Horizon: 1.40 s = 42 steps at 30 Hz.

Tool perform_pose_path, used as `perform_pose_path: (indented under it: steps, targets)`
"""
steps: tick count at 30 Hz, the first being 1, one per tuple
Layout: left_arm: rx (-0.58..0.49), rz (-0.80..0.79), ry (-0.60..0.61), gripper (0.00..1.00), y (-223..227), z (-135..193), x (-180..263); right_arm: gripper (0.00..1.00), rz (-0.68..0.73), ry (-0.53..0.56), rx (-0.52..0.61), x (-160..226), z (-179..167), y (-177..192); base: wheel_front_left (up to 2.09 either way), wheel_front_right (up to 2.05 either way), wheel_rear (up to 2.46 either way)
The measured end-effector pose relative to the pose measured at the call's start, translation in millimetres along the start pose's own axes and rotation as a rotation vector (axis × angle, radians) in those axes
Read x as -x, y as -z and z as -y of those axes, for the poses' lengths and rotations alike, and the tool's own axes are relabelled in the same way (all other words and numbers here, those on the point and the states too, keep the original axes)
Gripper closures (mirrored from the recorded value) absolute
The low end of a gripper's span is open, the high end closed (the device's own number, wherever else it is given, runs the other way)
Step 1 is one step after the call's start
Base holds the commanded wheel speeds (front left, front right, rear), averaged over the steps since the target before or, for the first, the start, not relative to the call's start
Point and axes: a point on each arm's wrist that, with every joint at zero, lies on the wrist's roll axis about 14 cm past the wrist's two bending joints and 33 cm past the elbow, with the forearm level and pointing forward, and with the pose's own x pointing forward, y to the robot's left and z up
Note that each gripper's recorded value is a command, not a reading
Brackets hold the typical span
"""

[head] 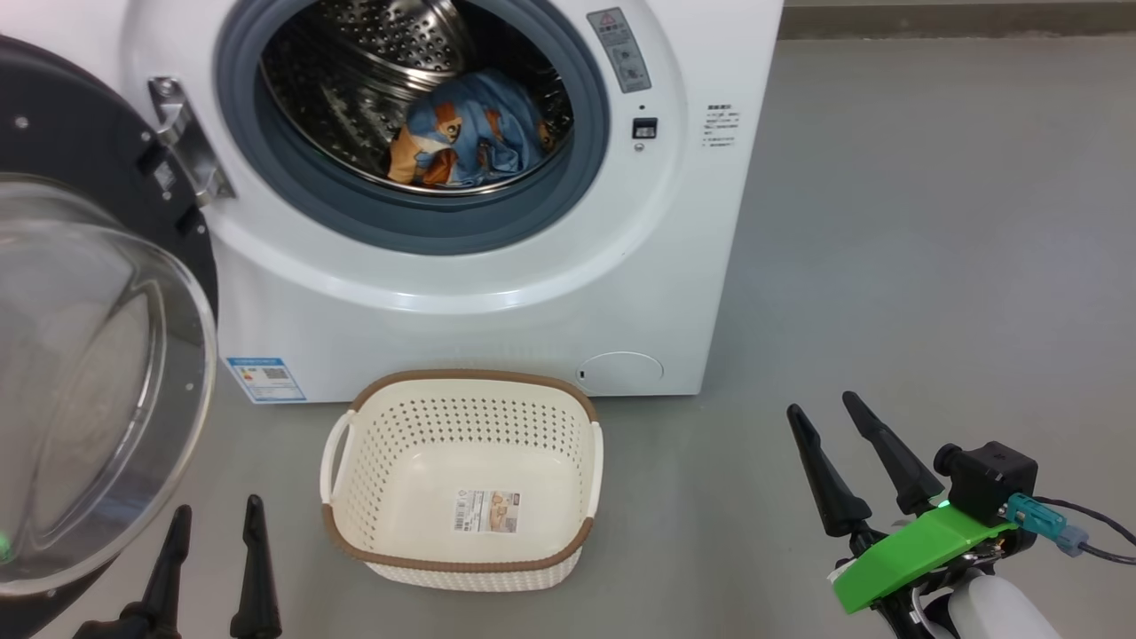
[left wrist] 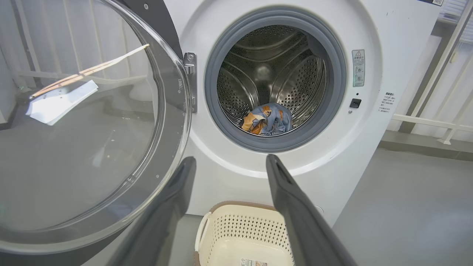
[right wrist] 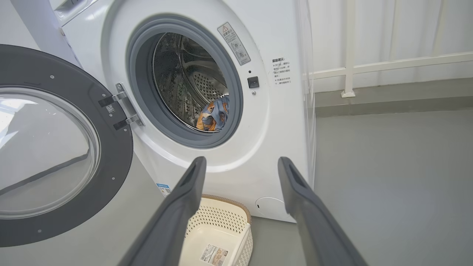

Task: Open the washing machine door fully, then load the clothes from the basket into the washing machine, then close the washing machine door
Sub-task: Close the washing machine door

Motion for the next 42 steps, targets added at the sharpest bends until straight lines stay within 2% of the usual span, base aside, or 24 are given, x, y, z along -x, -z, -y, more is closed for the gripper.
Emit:
perform_pose_path:
  steps: [11,42]
  targets:
    - [-0.007,0.021,-0.062,0.0,-8.2,-18.6,14.9,0.0,-0.017,-0.075,-0.02,-11.8,-25.4,6.5,0.0,0.0,0.0]
    - [-0.039,0.082,-0.361,0.0,-30.6,-94.3,90.9,0.0,-0.097,-0.349,-0.052,-45.9,-125.1,37.4,0.0,0.0,0.0]
